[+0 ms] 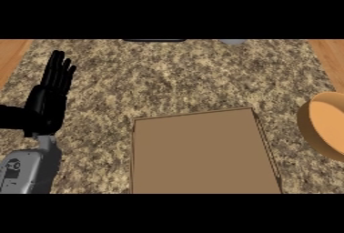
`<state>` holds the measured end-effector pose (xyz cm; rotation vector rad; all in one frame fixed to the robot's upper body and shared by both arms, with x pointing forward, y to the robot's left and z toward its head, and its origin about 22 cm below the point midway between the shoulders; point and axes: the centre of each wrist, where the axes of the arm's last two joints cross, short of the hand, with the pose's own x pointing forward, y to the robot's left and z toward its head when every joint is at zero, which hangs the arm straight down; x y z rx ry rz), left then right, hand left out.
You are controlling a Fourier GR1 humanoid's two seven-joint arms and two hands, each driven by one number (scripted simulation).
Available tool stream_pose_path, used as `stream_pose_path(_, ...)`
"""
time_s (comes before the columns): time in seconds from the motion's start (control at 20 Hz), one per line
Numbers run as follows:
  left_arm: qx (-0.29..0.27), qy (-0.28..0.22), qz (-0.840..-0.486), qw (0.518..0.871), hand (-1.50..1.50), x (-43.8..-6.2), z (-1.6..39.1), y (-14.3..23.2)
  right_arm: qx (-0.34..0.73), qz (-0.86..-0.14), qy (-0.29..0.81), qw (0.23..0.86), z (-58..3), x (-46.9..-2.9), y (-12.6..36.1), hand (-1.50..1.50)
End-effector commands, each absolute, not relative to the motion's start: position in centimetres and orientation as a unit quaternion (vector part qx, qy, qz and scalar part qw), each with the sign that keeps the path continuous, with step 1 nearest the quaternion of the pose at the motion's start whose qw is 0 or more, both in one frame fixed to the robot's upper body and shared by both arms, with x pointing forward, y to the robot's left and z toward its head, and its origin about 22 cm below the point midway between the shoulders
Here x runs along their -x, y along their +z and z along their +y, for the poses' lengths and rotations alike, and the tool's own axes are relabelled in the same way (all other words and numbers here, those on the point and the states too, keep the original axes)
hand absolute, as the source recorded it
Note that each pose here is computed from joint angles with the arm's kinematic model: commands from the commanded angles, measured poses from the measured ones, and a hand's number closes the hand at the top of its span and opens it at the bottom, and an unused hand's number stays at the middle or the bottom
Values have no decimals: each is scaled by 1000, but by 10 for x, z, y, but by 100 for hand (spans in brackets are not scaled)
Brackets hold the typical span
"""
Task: Pick the cupcake from the tray and place it in the pot
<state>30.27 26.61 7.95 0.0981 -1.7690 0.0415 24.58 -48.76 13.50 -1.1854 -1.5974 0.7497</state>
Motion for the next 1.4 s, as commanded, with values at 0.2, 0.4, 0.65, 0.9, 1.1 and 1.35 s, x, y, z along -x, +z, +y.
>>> stream_pose_path(0.2, -36, 15, -777, 629, 0, -299, 249, 76, 373, -619, 317, 614, -508, -265, 85, -150)
stream_pose_path(0.4, -42, 17, -776, 629, 0, -298, 255, 81, 328, -637, 354, 601, -515, -280, 82, -150)
stream_pose_path(0.65, -39, 21, -772, 635, 0, -307, 277, 77, 289, -726, 298, 548, -513, -287, 96, -150)
stream_pose_path(0.9, -45, 24, -768, 638, 0, -298, 258, 74, 233, -760, 187, 577, -520, -298, 121, -150)
stream_pose_path(1.1, -47, 22, -771, 635, 0, -300, 282, 74, 209, -763, 100, 603, -539, -293, 129, -150)
stream_pose_path(1.35, -46, 25, -772, 633, 0, -305, 260, 87, 205, -771, 38, 601, -564, -268, 115, -150)
